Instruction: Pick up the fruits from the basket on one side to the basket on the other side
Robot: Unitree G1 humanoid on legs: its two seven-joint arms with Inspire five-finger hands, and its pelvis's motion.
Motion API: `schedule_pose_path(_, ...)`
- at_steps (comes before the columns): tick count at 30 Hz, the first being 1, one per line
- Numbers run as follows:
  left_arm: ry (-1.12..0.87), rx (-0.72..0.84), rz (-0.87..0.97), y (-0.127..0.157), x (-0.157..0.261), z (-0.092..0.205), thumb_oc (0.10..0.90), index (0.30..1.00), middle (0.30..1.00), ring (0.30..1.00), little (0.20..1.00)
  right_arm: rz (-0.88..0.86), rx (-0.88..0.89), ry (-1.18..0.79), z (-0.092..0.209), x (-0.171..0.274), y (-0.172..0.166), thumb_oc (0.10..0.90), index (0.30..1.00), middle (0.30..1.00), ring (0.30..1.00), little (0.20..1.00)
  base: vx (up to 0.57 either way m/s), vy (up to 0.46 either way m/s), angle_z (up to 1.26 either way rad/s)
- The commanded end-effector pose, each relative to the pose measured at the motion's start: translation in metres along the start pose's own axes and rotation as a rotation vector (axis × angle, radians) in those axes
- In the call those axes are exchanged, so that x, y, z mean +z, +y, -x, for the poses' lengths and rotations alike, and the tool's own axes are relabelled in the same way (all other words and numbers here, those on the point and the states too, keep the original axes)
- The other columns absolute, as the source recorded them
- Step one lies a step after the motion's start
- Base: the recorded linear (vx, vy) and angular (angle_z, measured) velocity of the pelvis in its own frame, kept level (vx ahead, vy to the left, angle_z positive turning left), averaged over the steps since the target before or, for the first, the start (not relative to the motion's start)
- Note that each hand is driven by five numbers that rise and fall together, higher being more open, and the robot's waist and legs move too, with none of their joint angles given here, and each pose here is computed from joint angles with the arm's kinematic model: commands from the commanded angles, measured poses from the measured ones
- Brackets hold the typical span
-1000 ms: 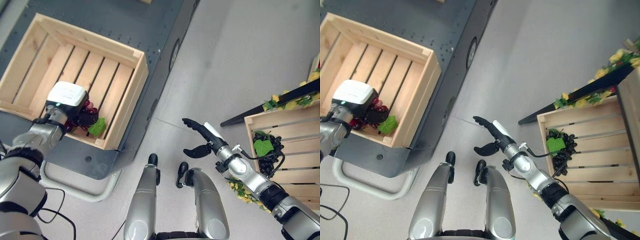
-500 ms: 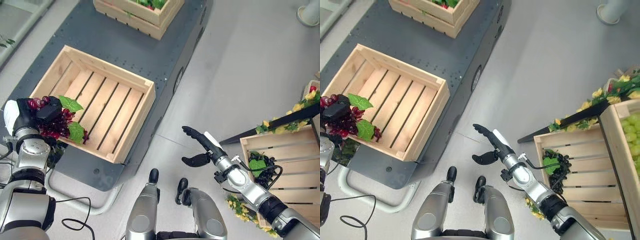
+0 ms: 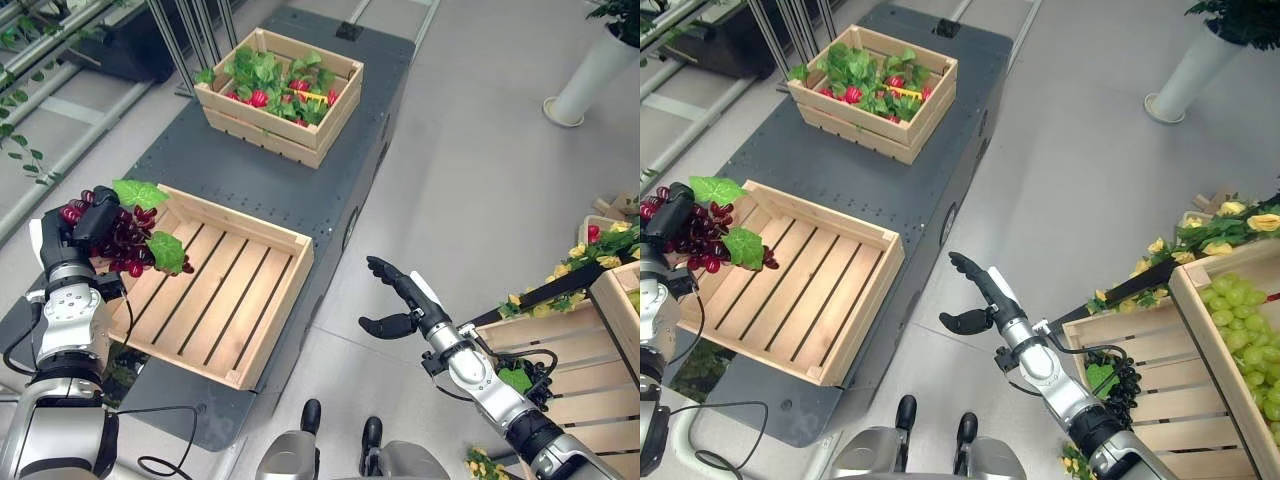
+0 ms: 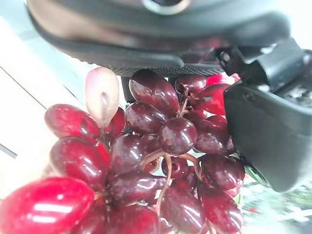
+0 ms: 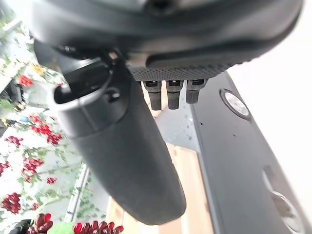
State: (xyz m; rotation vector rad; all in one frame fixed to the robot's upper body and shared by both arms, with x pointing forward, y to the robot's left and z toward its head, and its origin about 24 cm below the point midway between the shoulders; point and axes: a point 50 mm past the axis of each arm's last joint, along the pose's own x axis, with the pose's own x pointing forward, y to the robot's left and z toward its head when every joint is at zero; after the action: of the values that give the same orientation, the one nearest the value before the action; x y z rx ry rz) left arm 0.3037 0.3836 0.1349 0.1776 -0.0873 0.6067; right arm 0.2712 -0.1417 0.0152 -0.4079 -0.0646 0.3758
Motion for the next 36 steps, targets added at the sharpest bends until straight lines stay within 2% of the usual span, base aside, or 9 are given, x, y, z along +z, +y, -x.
schedule_pose_path(1, -0.218, -0.036, 0.093, -0.013, 0.035, -0.002, 0.4, 0.3, 0.3, 0.3, 0.3, -0.056, -0.01, -0.145, 0.002, 0.022, -0.006, 0.8, 0.9, 0.9, 0.9, 0.9, -0.02, -0.063, 0.02)
schedule_pose_path(5, -0.318, -0.138, 0.118, -0.041, 0.062, -0.002, 0.4, 0.3, 0.3, 0.3, 0.3, -0.101, -0.008, -0.204, -0.015, 0.041, -0.018, 0.8, 0.9, 0.9, 0.9, 0.9, -0.04, -0.085, -0.05)
schedule_pose_path(8, -0.365, -0.215, 0.141, -0.065, 0.078, 0.001, 0.4, 0.3, 0.3, 0.3, 0.3, -0.212, -0.016, -0.2, -0.027, 0.049, -0.023, 0.8, 0.9, 0.9, 0.9, 0.9, -0.01, -0.079, 0.01)
schedule_pose_path(10, -0.398, -0.287, 0.166, -0.077, 0.089, 0.006, 0.4, 0.3, 0.3, 0.3, 0.3, -0.303, 0.048, -0.152, -0.031, 0.048, -0.021, 0.8, 0.9, 0.9, 0.9, 0.9, 0.04, -0.07, 0.02)
schedule_pose_path(15, -0.433, -0.43, 0.252, -0.103, 0.102, 0.025, 0.4, 0.3, 0.3, 0.3, 0.3, -0.504, 0.192, -0.088, -0.033, 0.046, -0.009, 0.8, 0.9, 0.9, 0.9, 0.9, 0.06, -0.078, 0.02)
schedule_pose_path(18, -0.44, -0.5, 0.29, -0.117, 0.105, 0.034, 0.4, 0.3, 0.3, 0.3, 0.3, -0.54, 0.207, -0.085, -0.038, 0.052, -0.011, 0.8, 0.9, 0.9, 0.9, 0.9, 0.04, -0.071, 0.01)
schedule_pose_path(24, -0.463, -0.674, 0.361, -0.148, 0.114, 0.056, 0.4, 0.3, 0.3, 0.3, 0.3, -0.796, 0.247, -0.196, -0.054, 0.08, -0.011, 0.8, 0.9, 0.9, 0.9, 0.9, 0.03, -0.045, 0.0)
schedule_pose_path(28, -0.474, -0.745, 0.393, -0.16, 0.12, 0.067, 0.4, 0.3, 0.3, 0.3, 0.3, -0.845, 0.272, -0.21, -0.059, 0.089, -0.004, 0.8, 0.9, 0.9, 0.9, 0.9, 0.0, -0.006, 0.01)
schedule_pose_path(36, -0.451, -0.87, 0.443, -0.185, 0.123, 0.089, 0.4, 0.3, 0.3, 0.3, 0.3, -0.782, 0.244, -0.233, -0.071, 0.107, -0.004, 0.8, 0.9, 0.9, 0.9, 0.9, 0.0, -0.029, 0.05)
